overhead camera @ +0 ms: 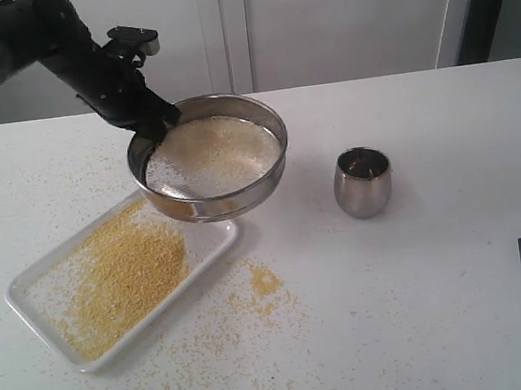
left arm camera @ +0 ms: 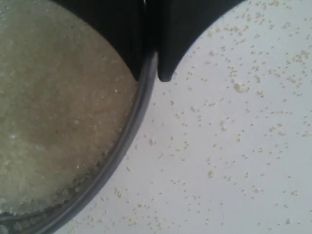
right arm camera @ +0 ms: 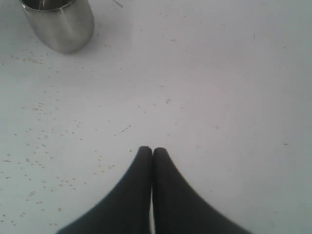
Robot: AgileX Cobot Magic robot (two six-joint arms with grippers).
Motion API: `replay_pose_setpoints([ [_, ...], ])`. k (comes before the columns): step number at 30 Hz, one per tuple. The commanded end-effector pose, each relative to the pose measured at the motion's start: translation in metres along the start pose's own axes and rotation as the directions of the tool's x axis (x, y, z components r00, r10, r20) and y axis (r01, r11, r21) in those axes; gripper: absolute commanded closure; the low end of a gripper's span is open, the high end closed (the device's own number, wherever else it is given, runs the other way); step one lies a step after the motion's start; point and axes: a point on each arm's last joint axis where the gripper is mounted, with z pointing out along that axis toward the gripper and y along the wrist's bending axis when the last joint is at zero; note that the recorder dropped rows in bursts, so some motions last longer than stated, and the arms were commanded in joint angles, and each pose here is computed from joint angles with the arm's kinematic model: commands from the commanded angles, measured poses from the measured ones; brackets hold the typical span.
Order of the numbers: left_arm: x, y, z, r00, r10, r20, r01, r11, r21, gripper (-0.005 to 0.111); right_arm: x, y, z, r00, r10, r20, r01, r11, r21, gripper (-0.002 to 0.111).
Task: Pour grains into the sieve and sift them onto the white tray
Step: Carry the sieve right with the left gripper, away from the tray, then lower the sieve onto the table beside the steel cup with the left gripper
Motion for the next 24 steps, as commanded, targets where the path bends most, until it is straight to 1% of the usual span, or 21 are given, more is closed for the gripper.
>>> replay_pose_setpoints([
  [1,-0.006,-0.024,-0.046,0.998,-0.016,0.066,0.008,0.994,0.111,0.107,0.001,0.0,0.0,1.0,0.006,0.003,-0.006,1.0,0.002,0.108],
  [5,0.008,-0.038,-0.054,1.0,0.009,0.028,-0.013,0.984,0.179,0.107,0.001,0.0,0.0,1.0,0.006,0.003,-0.006,1.0,0.002,0.108],
  [9,0.022,-0.057,-0.058,1.0,0.002,0.014,-0.005,0.98,0.197,0.107,0.001,0.0,0.0,1.0,0.006,0.003,-0.006,1.0,0.002,0.108],
  [14,0.04,-0.092,-0.06,0.998,0.055,-0.012,-0.051,0.973,0.225,0.107,0.001,0.0,0.0,1.0,0.006,0.003,-0.006,1.0,0.002,0.108],
  [17,0.046,-0.116,-0.058,0.996,0.085,-0.002,-0.082,0.969,0.233,0.107,0.001,0.0,0.0,1.0,0.006,0.003,-0.006,1.0,0.002,0.108],
  [20,0.052,-0.137,-0.05,0.993,0.115,-0.009,-0.109,0.962,0.25,0.107,0.001,0.0,0.0,1.0,0.005,0.003,-0.005,1.0,0.002,0.108],
  [24,0.062,-0.159,-0.038,0.989,0.147,-0.025,-0.135,0.955,0.266,0.107,0.001,0.0,0.0,1.0,0.005,0.003,-0.005,1.0,0.002,0.108],
])
